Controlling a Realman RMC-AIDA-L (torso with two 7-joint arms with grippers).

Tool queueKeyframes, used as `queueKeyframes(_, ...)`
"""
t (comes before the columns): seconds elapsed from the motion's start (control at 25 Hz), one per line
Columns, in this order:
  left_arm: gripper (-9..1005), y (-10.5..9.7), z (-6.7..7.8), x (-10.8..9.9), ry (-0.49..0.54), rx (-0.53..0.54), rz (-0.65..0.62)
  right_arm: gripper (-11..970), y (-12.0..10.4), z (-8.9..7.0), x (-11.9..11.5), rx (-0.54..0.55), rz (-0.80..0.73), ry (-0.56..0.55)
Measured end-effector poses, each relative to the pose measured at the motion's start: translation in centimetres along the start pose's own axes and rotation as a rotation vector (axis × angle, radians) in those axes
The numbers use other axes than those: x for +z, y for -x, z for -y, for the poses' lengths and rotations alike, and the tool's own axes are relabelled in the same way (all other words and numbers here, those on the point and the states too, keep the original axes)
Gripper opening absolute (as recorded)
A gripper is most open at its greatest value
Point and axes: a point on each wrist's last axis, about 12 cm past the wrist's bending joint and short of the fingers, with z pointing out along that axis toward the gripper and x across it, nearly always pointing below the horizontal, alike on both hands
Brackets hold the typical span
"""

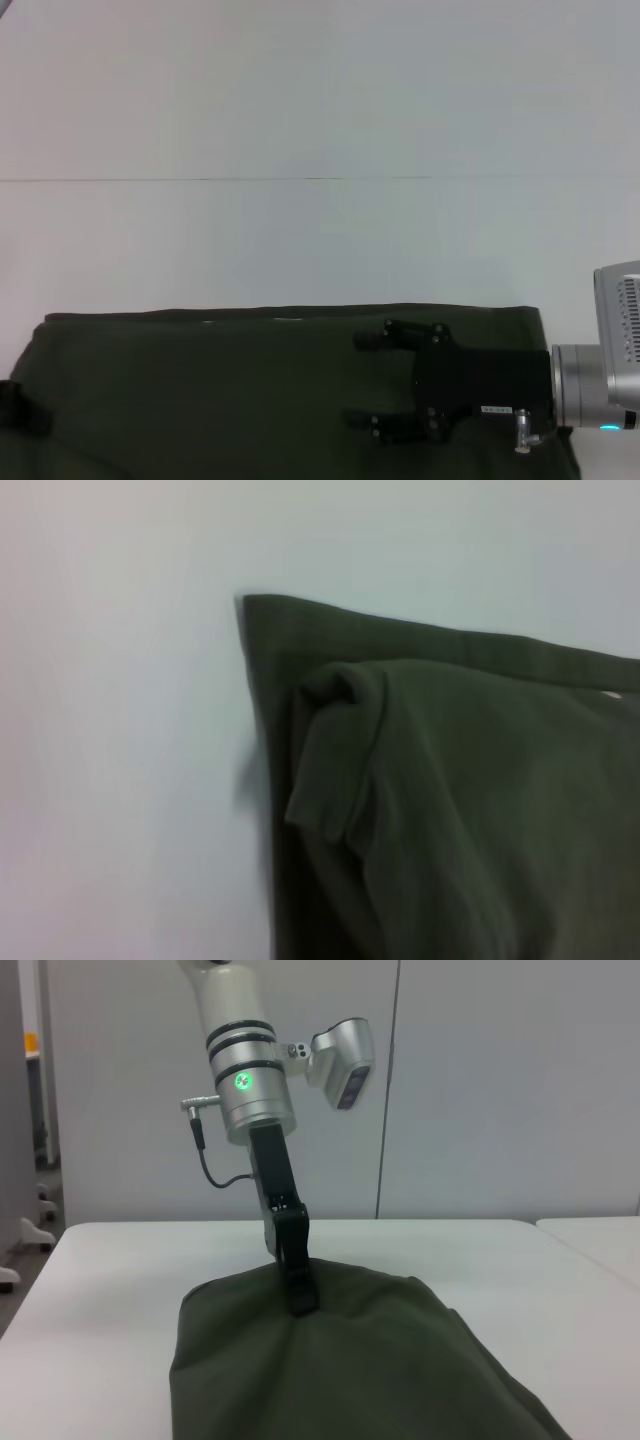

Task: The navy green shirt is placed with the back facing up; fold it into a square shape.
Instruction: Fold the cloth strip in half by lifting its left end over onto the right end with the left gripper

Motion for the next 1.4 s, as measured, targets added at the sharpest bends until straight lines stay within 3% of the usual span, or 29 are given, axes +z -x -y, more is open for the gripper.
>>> queueKeyframes(0.64,42,0.9,-2.2,-5.2,0.163,-0.018,0.071,875,0.1,0.0,-0.3,0.006,0.024,-0.017)
queueKeyframes(1.4,44,0.9,-2.1,-4.4,0.188,-0.012,0.066,874,-0.1,-0.3,-0.1,0.009,0.018,0.0)
